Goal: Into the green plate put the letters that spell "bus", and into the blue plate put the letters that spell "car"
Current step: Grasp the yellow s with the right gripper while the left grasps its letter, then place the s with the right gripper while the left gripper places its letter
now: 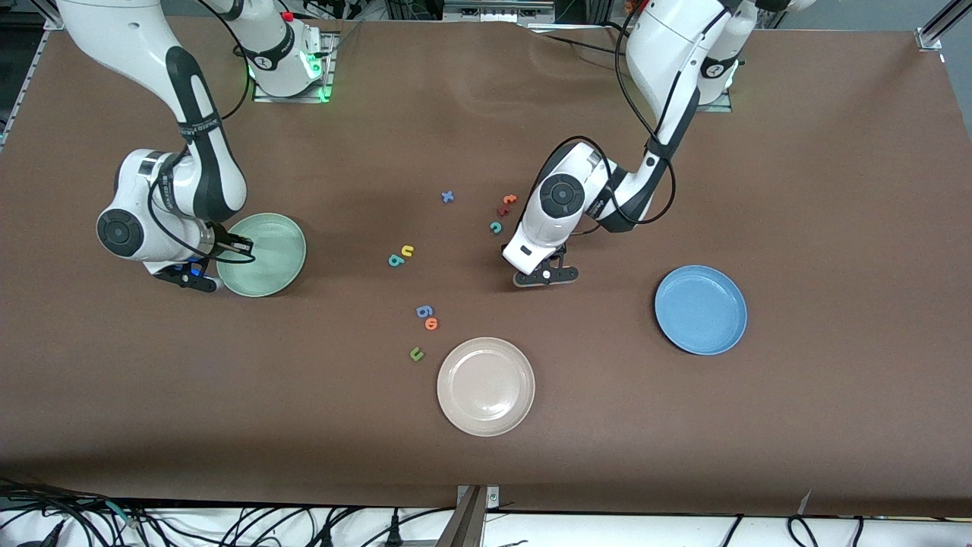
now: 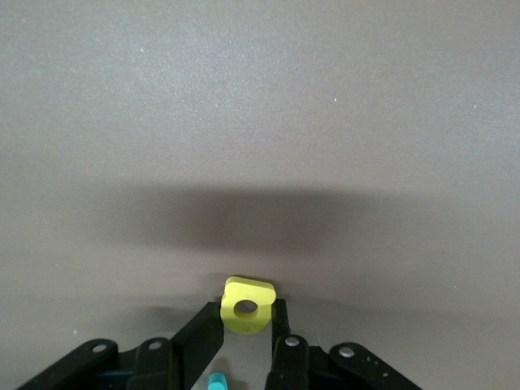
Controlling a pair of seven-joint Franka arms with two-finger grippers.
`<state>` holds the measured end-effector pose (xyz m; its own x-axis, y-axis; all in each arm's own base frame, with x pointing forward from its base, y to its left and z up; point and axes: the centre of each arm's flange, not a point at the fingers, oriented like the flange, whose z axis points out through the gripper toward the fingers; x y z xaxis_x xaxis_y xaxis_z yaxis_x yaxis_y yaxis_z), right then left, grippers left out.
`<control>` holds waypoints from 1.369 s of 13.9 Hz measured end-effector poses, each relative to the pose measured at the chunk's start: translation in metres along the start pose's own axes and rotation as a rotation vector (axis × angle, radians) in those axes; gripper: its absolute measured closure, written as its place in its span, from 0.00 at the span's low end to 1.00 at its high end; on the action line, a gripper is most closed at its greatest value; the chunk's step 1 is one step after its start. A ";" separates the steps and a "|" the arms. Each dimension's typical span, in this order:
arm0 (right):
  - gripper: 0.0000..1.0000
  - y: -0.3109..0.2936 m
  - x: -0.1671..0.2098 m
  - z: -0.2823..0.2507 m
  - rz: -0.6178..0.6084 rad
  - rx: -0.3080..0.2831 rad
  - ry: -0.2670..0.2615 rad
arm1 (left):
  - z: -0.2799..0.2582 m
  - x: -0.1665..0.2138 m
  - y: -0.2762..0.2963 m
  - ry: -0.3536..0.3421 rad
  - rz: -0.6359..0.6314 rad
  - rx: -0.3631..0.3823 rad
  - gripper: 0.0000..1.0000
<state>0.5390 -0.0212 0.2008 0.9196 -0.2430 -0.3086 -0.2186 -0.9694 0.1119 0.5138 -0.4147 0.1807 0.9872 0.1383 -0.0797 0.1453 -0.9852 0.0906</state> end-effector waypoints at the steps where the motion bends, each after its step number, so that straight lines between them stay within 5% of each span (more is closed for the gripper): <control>1: 0.78 0.005 0.002 0.002 -0.009 0.001 0.000 | 0.000 0.001 0.000 0.001 -0.001 0.000 0.70; 4: 0.67 0.008 0.002 0.002 -0.015 0.003 0.001 | -0.002 0.013 -0.014 -0.010 0.027 0.014 0.70; 10: 0.04 0.001 0.000 -0.012 -0.020 0.014 0.004 | -0.052 0.074 -0.088 -0.088 0.156 0.047 0.70; 19: 0.00 -0.137 -0.054 -0.083 0.194 0.100 0.066 | -0.108 0.110 -0.182 -0.166 0.316 0.112 0.70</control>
<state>0.5463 0.1279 0.2804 0.8759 -0.4256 -0.2274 -0.4218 -0.9042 0.0676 0.6035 -0.2095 0.2626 0.9565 -0.1840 -0.2263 -0.1823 -0.9828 0.0284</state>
